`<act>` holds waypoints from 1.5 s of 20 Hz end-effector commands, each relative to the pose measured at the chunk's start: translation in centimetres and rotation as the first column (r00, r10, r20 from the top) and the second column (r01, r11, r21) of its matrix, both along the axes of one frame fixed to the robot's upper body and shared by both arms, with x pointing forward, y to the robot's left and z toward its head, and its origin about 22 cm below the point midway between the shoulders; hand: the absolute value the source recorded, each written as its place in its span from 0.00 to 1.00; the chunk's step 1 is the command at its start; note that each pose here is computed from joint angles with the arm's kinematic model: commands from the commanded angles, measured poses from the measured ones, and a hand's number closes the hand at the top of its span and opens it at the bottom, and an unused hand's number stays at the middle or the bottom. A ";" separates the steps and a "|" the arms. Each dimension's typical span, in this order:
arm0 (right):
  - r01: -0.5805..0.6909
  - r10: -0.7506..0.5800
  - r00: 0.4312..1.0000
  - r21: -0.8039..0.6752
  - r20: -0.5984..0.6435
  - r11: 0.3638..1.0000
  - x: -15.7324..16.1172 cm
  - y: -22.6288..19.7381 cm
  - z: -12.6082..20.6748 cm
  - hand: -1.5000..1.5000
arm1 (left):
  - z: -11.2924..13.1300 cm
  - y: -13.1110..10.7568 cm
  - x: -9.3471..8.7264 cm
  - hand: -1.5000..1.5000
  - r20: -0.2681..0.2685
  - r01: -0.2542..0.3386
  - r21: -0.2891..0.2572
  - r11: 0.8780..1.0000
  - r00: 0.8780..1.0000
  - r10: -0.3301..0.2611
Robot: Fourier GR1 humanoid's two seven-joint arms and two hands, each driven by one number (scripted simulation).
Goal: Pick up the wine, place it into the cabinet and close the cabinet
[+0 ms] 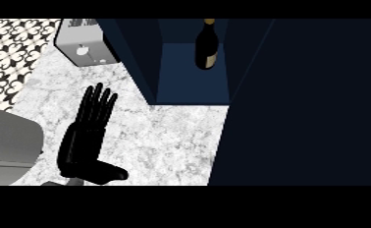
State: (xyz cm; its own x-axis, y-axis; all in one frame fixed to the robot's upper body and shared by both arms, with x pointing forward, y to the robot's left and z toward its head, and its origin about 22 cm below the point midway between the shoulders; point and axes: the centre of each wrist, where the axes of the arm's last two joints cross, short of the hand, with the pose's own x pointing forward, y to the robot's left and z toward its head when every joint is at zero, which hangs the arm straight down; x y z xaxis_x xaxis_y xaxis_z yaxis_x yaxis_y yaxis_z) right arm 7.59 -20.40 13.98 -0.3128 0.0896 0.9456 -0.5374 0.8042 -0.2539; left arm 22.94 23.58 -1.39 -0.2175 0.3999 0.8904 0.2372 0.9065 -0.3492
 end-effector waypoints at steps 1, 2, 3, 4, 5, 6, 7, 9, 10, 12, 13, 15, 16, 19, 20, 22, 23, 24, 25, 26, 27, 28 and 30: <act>-0.155 0.159 0.987 0.101 -0.037 0.983 -2.7 0.7 4.4 1.00 | 1.1 3.3 -0.6 0.00 0.034 -0.039 0.007 0.999 0.999 0.038; -0.130 0.136 0.990 0.117 -0.045 0.985 -2.7 0.8 4.9 1.00 | 1.5 3.9 -0.7 0.00 0.047 -0.024 0.030 0.999 0.999 0.023; -0.144 0.147 0.989 0.101 -0.018 0.984 -2.2 0.6 4.5 1.00 | 0.6 6.3 -1.4 0.00 0.019 -0.037 0.043 0.998 0.999 0.037; -0.118 0.123 0.992 0.132 -0.027 0.984 -2.7 0.9 5.2 1.00 | 0.7 5.2 -1.6 0.00 0.025 -0.046 0.037 0.998 0.999 0.045; -0.157 0.159 0.987 0.116 -0.008 0.981 -2.3 1.1 4.6 1.00 | 1.9 7.2 0.4 0.00 0.039 -0.053 0.016 0.998 0.998 0.053; -0.134 0.135 0.991 0.095 0.001 0.986 -2.6 1.0 5.6 1.00 | 1.3 5.8 -1.3 0.00 0.020 -0.058 0.025 0.998 0.998 0.057; -0.141 0.142 0.990 0.120 0.001 0.983 -2.3 1.4 4.4 1.00 | 2.0 9.2 -1.3 0.00 0.023 -0.058 0.033 0.998 0.998 0.058; -0.166 0.168 0.986 0.113 -0.009 0.980 -2.3 1.4 5.0 1.00 | 1.2 8.4 -1.6 0.00 0.020 -0.056 0.052 0.997 0.998 0.055; -0.162 0.162 0.987 0.127 0.010 0.979 -2.3 1.9 4.4 1.00 | 1.0 9.0 -1.7 0.00 0.032 -0.055 0.033 0.998 0.998 0.054; -0.149 0.149 0.989 0.122 0.004 0.981 -2.2 1.8 4.9 1.00 | 2.0 10.2 -2.2 0.00 0.019 -0.057 0.037 0.998 0.998 0.056; -0.169 0.171 0.985 0.115 -0.002 0.979 -1.7 2.2 4.4 1.00 | 2.3 8.5 -1.3 0.00 0.025 -0.066 0.039 0.997 0.998 0.066; -0.196 0.200 0.980 0.117 -0.020 0.974 -2.2 2.0 4.9 1.00 | 4.4 10.9 -0.9 0.00 0.037 -0.043 0.047 0.998 0.998 0.042; -0.178 0.181 0.983 0.133 -0.010 0.975 -1.5 2.5 4.4 1.00 | 3.3 10.1 -1.8 0.00 0.034 -0.046 0.033 0.998 0.998 0.045; -0.172 0.176 0.984 0.145 -0.009 0.974 -1.6 2.4 4.8 1.00 | 3.6 11.6 -2.6 0.00 0.031 -0.024 0.049 0.999 0.999 0.023; -0.201 0.201 0.979 0.152 0.010 0.968 -0.7 3.2 3.9 1.00 | 3.2 11.6 -1.6 0.00 0.030 -0.035 0.055 0.998 0.999 0.034; -0.204 0.206 0.979 0.156 0.006 0.966 -0.6 3.3 3.9 1.00 | 4.6 12.3 -1.2 0.00 0.052 -0.034 0.054 0.998 0.998 0.031; -0.215 0.217 0.976 0.159 0.000 0.964 -0.4 3.5 3.8 1.00 | 4.0 11.4 -1.0 0.00 0.044 -0.035 0.033 0.999 0.998 0.034; -0.231 0.234 0.972 0.144 -0.007 0.962 -0.9 3.3 4.3 1.00 | 4.0 12.0 -0.7 0.00 0.035 -0.049 0.041 0.998 0.998 0.048; -0.229 0.229 0.973 0.180 0.019 0.957 0.0 3.8 3.6 1.00 | 3.9 12.4 -0.6 0.00 0.042 -0.034 0.047 0.998 0.999 0.032; -0.231 0.235 0.972 0.160 -0.009 0.960 0.0 4.1 3.2 1.00 | 4.6 12.8 -0.8 0.00 0.037 -0.036 0.062 0.997 0.999 0.034; -0.232 0.233 0.972 0.157 0.010 0.960 0.5 3.9 3.8 1.00 | 4.0 12.2 -1.1 0.00 0.039 -0.017 0.042 0.999 0.999 0.015; -0.232 0.234 0.972 0.152 0.008 0.961 0.6 4.2 3.5 1.00 | 4.5 13.3 -0.9 0.00 0.044 -0.022 0.050 0.999 0.999 0.019; -0.248 0.248 0.969 0.142 0.015 0.958 1.3 4.6 3.6 1.00 | 4.4 13.2 -1.0 0.00 0.044 -0.025 0.063 0.998 0.999 0.022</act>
State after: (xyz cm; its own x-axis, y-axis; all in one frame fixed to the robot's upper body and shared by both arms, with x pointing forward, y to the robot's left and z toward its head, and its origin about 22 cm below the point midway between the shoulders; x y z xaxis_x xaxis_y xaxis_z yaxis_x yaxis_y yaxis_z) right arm 10.52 -18.43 16.05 -0.3940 0.1031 0.9133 -0.5947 0.7291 -0.3388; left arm 22.01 36.23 2.96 -0.2655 0.3443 0.9005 0.2272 0.9301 -0.2887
